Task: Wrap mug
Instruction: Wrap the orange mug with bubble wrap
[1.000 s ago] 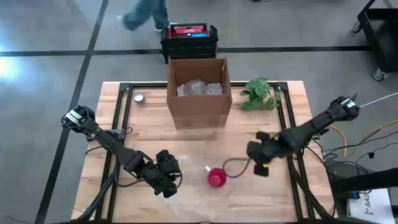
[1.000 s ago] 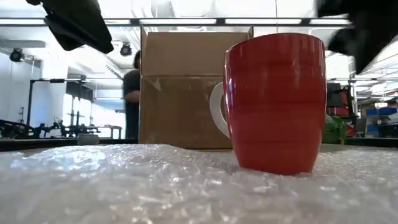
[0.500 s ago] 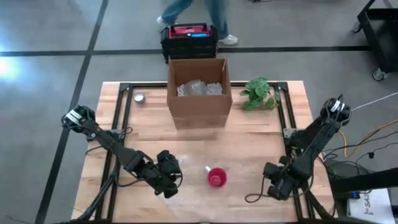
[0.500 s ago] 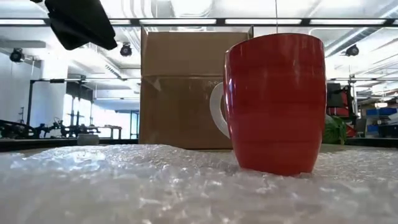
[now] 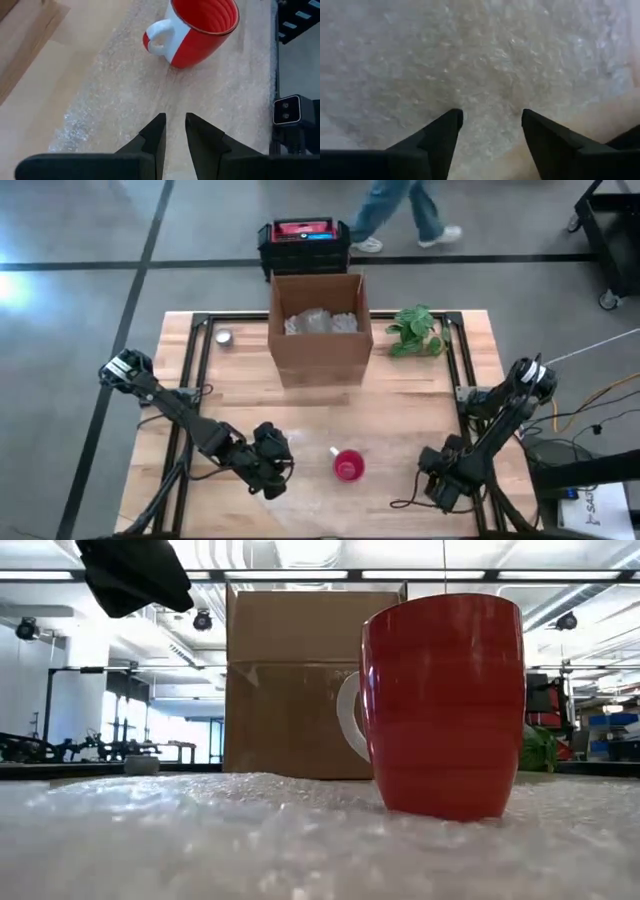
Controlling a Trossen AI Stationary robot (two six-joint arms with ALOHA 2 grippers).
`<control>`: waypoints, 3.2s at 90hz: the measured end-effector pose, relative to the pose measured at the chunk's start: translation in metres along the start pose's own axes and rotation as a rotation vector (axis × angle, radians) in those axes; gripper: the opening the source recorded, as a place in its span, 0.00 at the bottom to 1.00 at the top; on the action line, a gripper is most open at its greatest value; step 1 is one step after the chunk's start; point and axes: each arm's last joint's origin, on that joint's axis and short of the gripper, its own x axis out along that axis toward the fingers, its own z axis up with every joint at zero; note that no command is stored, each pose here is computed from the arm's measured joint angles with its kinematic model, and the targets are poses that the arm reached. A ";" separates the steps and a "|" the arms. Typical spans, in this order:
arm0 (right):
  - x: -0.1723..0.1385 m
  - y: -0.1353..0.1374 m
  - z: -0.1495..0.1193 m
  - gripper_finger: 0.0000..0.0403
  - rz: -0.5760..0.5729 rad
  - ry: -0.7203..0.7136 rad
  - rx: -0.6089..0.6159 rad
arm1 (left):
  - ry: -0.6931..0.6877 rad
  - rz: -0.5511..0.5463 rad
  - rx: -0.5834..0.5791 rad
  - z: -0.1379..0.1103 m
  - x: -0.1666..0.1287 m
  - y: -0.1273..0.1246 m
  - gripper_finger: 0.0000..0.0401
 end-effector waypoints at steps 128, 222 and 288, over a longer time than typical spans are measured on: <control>-0.118 0.022 0.109 0.00 0.360 -1.099 -0.462 | -0.093 0.010 0.021 0.006 0.002 -0.003 0.15; -0.073 0.052 0.168 0.00 0.309 -0.861 -0.550 | -0.163 -0.190 0.099 0.050 0.101 -0.016 0.15; -0.130 0.029 0.157 0.00 0.252 -0.690 -0.623 | -0.008 -0.054 0.166 0.063 0.134 -0.030 0.15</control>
